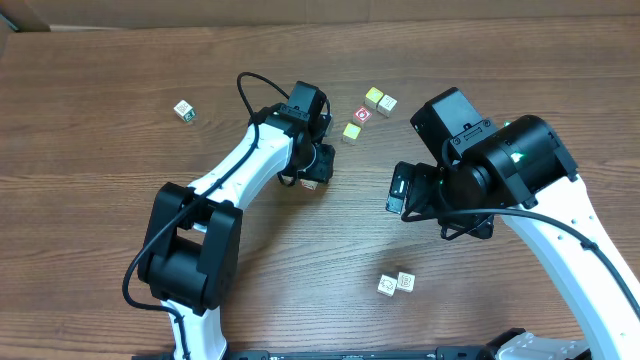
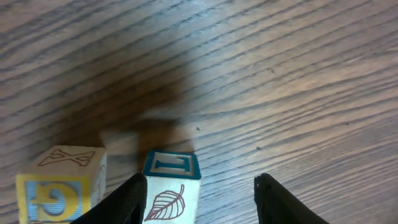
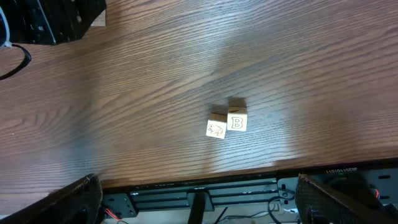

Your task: Flip 4 blocks

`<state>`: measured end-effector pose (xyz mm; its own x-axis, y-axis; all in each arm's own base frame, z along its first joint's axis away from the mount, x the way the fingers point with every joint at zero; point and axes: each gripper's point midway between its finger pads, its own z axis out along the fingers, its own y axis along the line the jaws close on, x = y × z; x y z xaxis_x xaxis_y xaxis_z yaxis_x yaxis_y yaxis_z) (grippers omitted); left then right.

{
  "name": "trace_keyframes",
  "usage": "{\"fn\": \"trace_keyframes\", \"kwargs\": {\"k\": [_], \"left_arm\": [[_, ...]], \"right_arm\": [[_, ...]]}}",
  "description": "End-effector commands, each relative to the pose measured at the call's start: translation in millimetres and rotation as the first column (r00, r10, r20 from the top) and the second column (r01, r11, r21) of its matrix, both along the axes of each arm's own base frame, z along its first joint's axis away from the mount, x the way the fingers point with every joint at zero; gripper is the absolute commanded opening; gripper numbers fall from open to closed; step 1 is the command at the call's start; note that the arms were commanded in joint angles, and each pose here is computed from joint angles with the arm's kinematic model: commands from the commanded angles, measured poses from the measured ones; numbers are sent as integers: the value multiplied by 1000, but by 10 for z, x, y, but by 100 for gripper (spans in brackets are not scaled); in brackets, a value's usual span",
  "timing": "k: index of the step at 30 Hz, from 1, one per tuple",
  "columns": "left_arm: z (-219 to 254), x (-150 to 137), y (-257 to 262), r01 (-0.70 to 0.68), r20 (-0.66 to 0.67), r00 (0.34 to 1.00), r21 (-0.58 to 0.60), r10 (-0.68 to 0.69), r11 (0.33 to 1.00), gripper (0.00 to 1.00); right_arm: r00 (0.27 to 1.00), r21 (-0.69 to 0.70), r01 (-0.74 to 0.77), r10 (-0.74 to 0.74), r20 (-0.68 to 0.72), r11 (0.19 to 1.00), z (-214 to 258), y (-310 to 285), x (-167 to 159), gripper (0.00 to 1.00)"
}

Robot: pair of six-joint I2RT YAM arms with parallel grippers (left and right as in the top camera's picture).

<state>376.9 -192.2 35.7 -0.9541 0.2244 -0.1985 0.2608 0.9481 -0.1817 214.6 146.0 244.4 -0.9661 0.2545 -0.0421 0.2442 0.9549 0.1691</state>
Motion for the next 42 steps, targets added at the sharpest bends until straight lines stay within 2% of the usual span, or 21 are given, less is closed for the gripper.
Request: {"fn": "trace_keyframes", "kwargs": {"k": [1, 11, 17, 24, 33, 42], "left_arm": [[-128, 9, 70, 14, -13, 1000, 53, -13, 998, 51], [-144, -15, 146, 7, -22, 1000, 89, -5, 996, 57], [-156, -74, 184, 9, -46, 999, 107, -4, 994, 51], [-160, -117, 168, 15, -61, 998, 104, -9, 994, 40], [-215, -174, 186, 20, -90, 996, 115, -10, 993, 40], [-231, -214, 163, 23, -106, 994, 99, -13, 995, 34]], "right_arm": [[1000, -3, -1, 1, 1, 1000, -5, 2, -12, 100], [1000, -5, -1, 1, -1, 1000, -6, -2, -17, 100], [1000, -4, -1, 1, -1, 1000, -6, -1, -16, 100], [1000, -5, -1, 1, -2, 1000, -6, -3, -19, 100], [1000, -7, -1, 1, -5, 1000, -8, -7, -27, 100], [1000, -6, -1, 1, -6, 1000, -7, -6, -28, 100]]}}
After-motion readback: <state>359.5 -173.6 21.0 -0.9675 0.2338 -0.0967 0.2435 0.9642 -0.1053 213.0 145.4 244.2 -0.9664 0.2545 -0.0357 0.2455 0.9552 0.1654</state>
